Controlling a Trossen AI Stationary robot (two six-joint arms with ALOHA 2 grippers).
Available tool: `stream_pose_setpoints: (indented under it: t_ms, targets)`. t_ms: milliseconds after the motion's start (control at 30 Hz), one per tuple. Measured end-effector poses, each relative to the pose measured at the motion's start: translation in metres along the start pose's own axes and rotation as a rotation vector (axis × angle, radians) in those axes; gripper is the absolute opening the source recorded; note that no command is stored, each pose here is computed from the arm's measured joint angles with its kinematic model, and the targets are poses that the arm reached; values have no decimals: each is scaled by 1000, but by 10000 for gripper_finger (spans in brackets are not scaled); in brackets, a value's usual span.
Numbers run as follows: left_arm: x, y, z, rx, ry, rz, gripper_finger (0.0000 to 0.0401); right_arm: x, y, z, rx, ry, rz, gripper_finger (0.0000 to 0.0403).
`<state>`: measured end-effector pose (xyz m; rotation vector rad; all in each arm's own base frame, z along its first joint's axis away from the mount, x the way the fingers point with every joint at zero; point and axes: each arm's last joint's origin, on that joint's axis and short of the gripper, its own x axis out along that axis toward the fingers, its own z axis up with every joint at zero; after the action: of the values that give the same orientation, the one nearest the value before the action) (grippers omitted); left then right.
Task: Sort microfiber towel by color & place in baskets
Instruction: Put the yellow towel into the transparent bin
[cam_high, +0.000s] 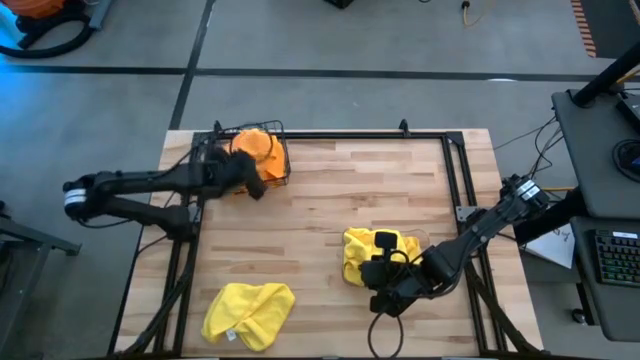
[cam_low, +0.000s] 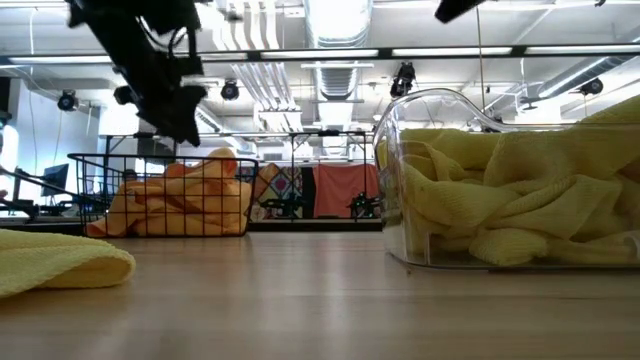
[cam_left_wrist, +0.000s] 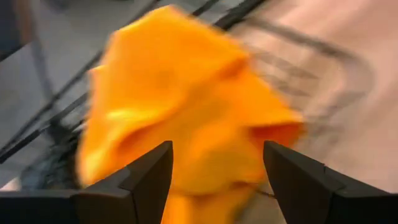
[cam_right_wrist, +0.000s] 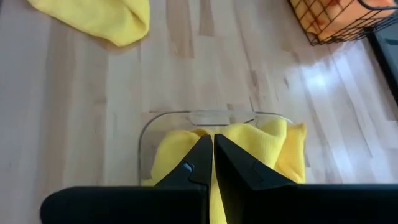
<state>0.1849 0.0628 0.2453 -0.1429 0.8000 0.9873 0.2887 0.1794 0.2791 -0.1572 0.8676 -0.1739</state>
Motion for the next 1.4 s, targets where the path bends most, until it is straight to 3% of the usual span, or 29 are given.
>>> stream_pose_setpoints:
  t_ms: [300, 567, 833, 1067, 1233, 1400]
  targets:
    - [-64, -63, -32, 178, -144, -390, 233, 19, 3, -15, 5, -75, -89, 12]
    - [-117, -100, -81, 329, -173, -684, 233, 26, 10, -9, -24, -197, -42, 12]
    - [-151, -123, -101, 548, 54, -1017, 233, 26, 11, -8, -19, -205, -32, 12]
    - [-147, -148, -117, 575, 244, -1029, 233, 26, 11, -8, -19, -205, -31, 12]
    - [-125, -157, -142, 615, 414, -856, 233, 25, 11, -9, -20, -205, -29, 12]
    - [-108, -164, -165, 691, 553, -775, 233, 25, 11, -9, -20, -205, -28, 12]
